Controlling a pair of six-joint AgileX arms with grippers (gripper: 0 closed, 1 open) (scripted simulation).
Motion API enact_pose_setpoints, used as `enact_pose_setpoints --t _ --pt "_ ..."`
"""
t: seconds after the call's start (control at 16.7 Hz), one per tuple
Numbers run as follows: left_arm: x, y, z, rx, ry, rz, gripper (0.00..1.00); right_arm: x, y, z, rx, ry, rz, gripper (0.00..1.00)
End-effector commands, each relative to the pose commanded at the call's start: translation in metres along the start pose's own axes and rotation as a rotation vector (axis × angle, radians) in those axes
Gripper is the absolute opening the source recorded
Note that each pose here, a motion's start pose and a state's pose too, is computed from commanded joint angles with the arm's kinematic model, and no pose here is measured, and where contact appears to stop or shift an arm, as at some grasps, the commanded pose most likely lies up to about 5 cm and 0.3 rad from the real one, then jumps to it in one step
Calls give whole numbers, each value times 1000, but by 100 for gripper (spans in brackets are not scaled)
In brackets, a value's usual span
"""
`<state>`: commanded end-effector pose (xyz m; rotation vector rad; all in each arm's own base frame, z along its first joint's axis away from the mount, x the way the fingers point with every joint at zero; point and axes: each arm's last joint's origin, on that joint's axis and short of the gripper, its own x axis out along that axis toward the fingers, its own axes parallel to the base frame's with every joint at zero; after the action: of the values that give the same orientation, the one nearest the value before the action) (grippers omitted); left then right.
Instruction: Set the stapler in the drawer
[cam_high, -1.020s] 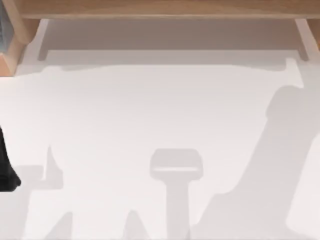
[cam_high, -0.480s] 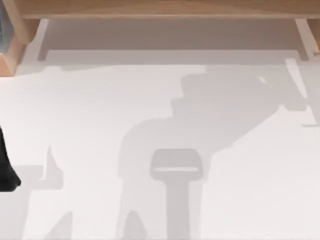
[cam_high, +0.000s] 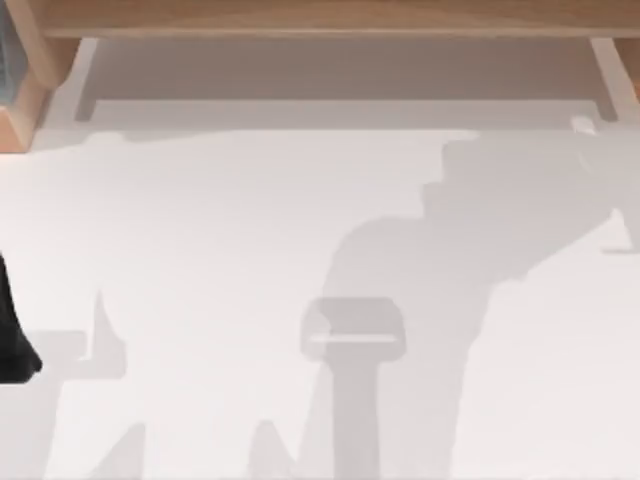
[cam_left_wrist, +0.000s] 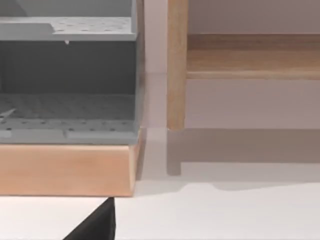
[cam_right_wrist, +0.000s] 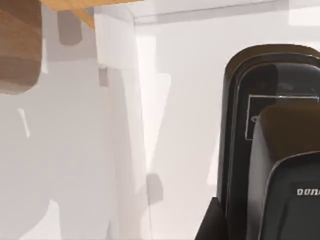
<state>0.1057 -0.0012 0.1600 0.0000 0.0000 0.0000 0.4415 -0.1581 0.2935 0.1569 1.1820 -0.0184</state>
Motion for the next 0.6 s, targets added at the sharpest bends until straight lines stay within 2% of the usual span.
enact_pose_setpoints --t 0.3,0.42,0.6 --pt "0 0 0 0 0 0 100 111 -37 -19 -79 251 -25 0" --pt "0 0 0 0 0 0 100 132 -43 -27 -97 315 -31 0" --pt "0 0 0 0 0 0 100 135 -45 -29 -98 326 -32 0"
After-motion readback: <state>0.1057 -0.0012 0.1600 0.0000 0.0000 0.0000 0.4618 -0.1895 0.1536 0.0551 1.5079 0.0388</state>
